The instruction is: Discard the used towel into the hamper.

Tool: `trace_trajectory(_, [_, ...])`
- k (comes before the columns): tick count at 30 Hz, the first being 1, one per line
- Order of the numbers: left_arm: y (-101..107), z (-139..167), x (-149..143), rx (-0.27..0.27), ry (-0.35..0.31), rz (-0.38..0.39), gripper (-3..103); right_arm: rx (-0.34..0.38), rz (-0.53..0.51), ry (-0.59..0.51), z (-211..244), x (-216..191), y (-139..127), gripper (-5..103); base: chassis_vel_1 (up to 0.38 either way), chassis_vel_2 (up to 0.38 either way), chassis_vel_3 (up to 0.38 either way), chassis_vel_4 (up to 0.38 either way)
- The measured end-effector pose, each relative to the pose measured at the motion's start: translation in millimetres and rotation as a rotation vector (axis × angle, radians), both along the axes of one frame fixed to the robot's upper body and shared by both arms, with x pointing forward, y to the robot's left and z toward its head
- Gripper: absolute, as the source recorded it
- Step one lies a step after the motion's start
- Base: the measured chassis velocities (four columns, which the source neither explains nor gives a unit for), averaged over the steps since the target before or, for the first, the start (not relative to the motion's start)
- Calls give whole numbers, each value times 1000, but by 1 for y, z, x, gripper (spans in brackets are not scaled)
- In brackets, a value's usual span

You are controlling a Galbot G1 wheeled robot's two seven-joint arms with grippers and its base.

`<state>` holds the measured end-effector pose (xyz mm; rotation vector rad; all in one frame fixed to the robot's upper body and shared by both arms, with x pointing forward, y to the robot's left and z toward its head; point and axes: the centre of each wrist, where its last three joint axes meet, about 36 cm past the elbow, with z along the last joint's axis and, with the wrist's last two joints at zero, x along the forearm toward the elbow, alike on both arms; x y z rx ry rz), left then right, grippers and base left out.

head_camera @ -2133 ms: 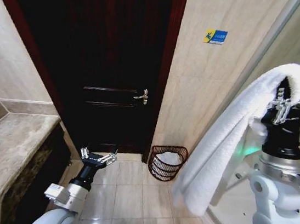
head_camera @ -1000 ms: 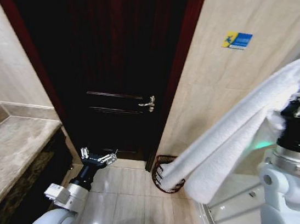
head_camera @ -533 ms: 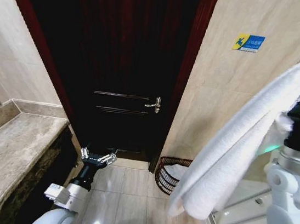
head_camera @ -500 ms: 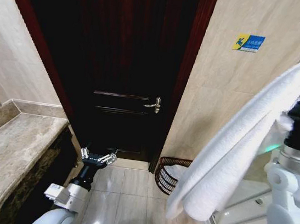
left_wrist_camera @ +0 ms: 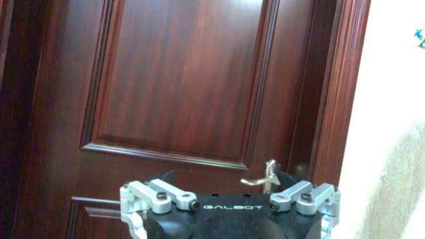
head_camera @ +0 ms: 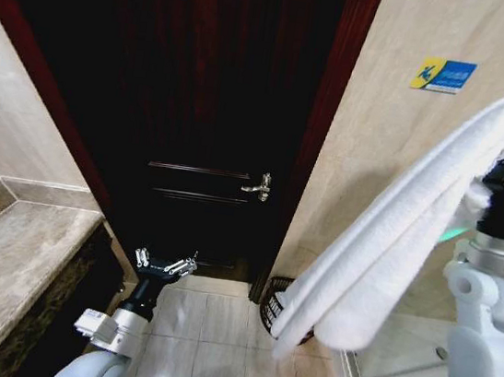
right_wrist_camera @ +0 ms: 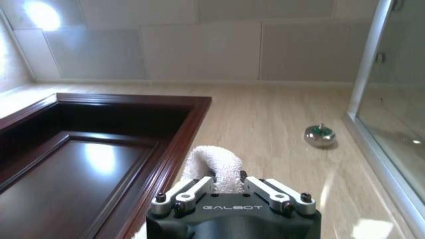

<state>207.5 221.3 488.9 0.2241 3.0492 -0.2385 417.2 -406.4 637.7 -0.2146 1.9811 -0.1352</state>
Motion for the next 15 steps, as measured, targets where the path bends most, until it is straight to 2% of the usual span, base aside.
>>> trace_trajectory(9, [0,0,0,0,0,0,100,4,-14,-9,6,24,-7,8,23,-24,-16,13])
trace_trajectory(15, [0,0,0,0,0,0,100,24,-36,44,-30,34,-15,8,0,0,0,0])
